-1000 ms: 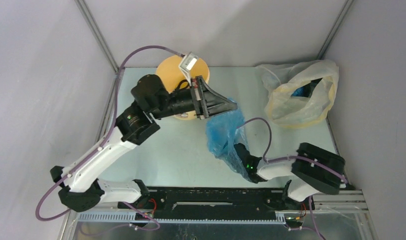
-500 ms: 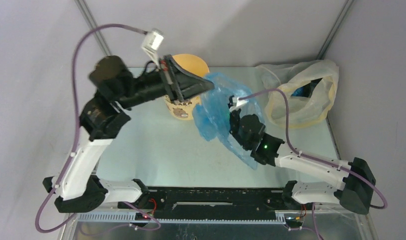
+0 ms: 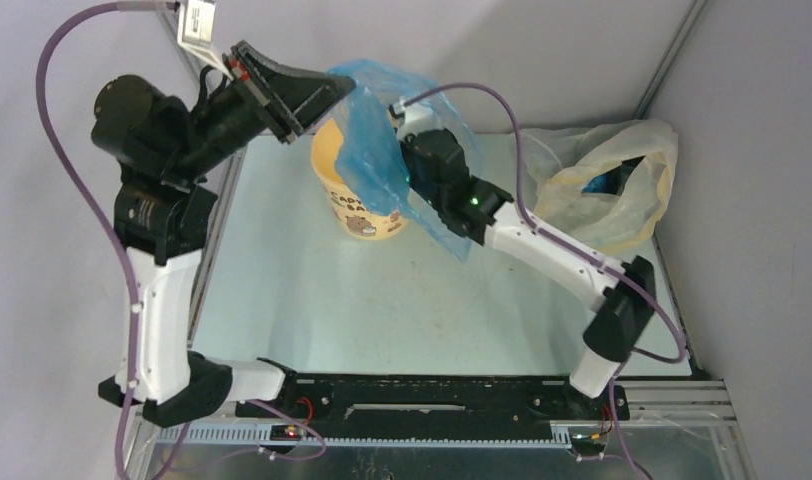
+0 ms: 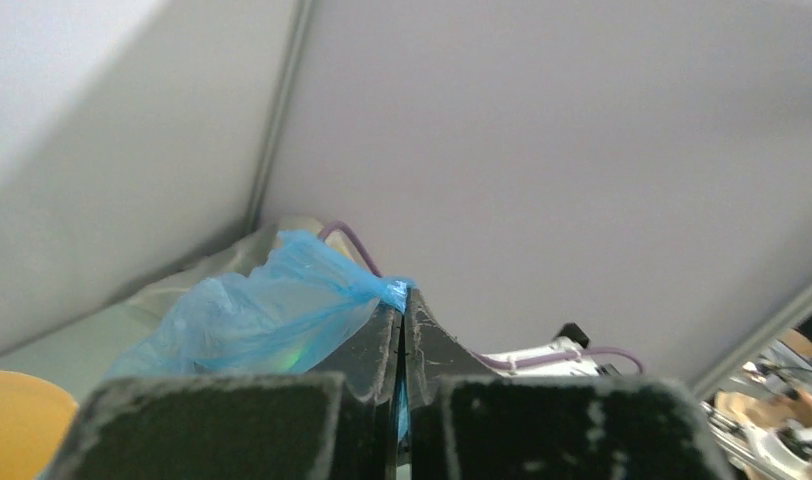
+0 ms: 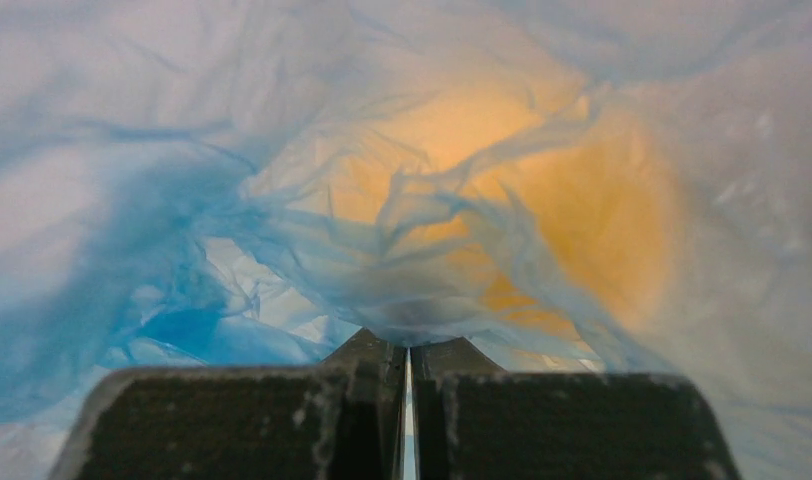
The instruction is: Put the trash bags into the trash bin
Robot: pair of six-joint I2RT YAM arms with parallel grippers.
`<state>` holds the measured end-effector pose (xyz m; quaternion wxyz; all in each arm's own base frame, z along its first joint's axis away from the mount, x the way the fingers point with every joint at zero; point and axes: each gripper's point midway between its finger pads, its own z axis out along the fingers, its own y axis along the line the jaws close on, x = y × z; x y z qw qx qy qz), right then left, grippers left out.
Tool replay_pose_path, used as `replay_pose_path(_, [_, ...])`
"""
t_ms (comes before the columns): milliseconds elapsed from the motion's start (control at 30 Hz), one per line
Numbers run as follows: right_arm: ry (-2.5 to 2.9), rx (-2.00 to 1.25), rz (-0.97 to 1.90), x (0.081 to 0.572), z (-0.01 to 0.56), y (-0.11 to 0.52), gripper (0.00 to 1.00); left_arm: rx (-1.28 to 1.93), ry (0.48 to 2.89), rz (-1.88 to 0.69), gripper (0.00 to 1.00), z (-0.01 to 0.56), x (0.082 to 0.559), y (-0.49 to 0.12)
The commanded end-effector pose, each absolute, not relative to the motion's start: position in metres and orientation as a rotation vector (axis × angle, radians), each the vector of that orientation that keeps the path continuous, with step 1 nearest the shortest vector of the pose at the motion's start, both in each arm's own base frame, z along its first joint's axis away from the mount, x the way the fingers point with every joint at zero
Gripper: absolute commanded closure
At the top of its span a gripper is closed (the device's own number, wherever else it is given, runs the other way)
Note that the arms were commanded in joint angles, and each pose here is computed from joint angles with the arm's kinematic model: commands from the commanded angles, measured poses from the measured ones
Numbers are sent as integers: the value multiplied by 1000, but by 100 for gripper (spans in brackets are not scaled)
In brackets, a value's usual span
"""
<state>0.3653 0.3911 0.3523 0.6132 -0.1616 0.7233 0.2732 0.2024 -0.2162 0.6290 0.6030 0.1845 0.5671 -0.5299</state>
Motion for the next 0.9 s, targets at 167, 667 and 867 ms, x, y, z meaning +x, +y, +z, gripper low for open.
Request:
replay_pose_path(167, [1787, -470, 626, 422, 346, 412, 100, 378, 1282, -1226, 100, 640, 278, -189])
replay_pose_path(667, [2130, -588, 474, 436, 234, 417, 100, 86, 1634, -927, 99, 501, 406, -132])
replay_pose_path(867, [2221, -660, 405, 414, 225, 401, 100, -24, 1795, -762, 99, 431, 432, -110])
